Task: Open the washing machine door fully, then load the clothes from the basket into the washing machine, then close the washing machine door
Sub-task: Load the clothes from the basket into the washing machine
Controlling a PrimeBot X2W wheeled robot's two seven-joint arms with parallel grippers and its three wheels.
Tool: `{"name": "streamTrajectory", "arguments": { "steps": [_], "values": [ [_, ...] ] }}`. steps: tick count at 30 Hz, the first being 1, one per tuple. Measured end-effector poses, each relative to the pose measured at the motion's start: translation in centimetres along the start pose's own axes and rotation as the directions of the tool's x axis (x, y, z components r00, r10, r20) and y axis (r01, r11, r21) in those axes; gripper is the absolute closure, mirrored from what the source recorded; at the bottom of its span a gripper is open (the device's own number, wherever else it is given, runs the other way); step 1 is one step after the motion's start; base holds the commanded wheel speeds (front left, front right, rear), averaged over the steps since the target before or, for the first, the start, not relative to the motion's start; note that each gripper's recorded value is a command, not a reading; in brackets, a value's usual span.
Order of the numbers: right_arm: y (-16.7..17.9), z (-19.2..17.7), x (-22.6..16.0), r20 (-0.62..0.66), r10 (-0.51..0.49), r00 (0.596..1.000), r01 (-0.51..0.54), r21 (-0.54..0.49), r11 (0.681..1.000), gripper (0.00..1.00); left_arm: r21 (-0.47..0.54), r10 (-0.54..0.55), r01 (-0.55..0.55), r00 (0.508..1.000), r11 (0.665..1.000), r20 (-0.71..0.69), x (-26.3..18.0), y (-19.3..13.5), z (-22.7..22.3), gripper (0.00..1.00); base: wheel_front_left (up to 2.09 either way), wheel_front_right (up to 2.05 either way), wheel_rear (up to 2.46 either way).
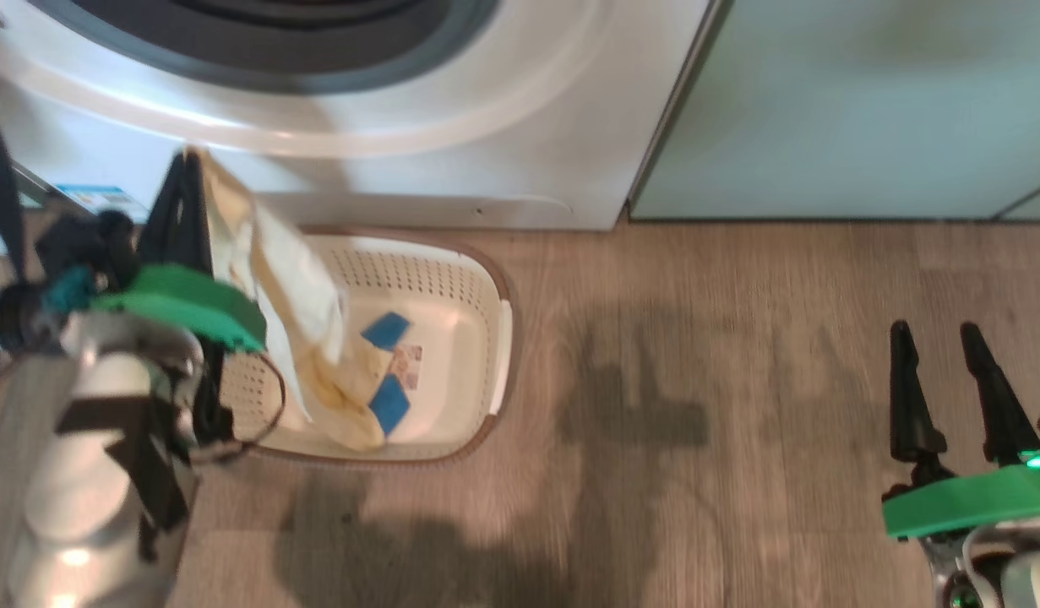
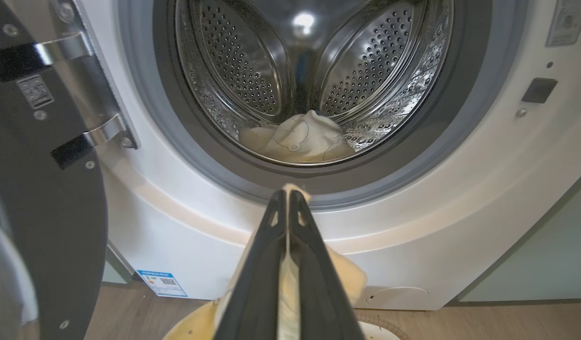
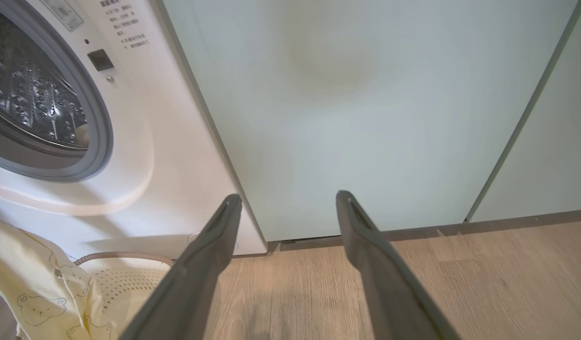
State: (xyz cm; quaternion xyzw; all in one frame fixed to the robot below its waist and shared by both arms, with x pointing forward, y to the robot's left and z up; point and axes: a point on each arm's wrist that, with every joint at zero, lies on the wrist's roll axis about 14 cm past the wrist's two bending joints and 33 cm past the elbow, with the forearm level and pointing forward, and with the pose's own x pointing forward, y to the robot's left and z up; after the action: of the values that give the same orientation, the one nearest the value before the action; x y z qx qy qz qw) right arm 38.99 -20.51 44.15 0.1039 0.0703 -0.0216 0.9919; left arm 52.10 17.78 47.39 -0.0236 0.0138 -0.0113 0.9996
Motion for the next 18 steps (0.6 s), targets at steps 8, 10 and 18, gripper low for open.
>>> {"name": "streamTrajectory", "arguments": {
  "steps": [8,10,18],
  "values": [
    [-1.0,-2.1,1.7,-0.037,-0.029,0.999,0.029,0.004,1.000,0.00,0.000,-0.041,0.041,0.999,0.999,0.003,6.5,-1.0,-1.2,1.00,0.00,0.00,0.00],
    [-1.4,-2.7,2.0,-0.050,-0.039,0.998,0.039,0.009,0.999,0.00,0.003,-0.054,0.054,0.999,0.999,0.000,8.1,-1.2,-1.5,1.00,0.00,0.00,0.00],
    [-2.5,-4.9,3.0,-0.087,-0.071,0.994,0.074,0.034,0.997,0.00,0.015,-0.110,0.110,0.994,0.994,-0.018,14.6,-2.3,-1.7,1.00,0.00,0.00,0.00]
  ]
}}
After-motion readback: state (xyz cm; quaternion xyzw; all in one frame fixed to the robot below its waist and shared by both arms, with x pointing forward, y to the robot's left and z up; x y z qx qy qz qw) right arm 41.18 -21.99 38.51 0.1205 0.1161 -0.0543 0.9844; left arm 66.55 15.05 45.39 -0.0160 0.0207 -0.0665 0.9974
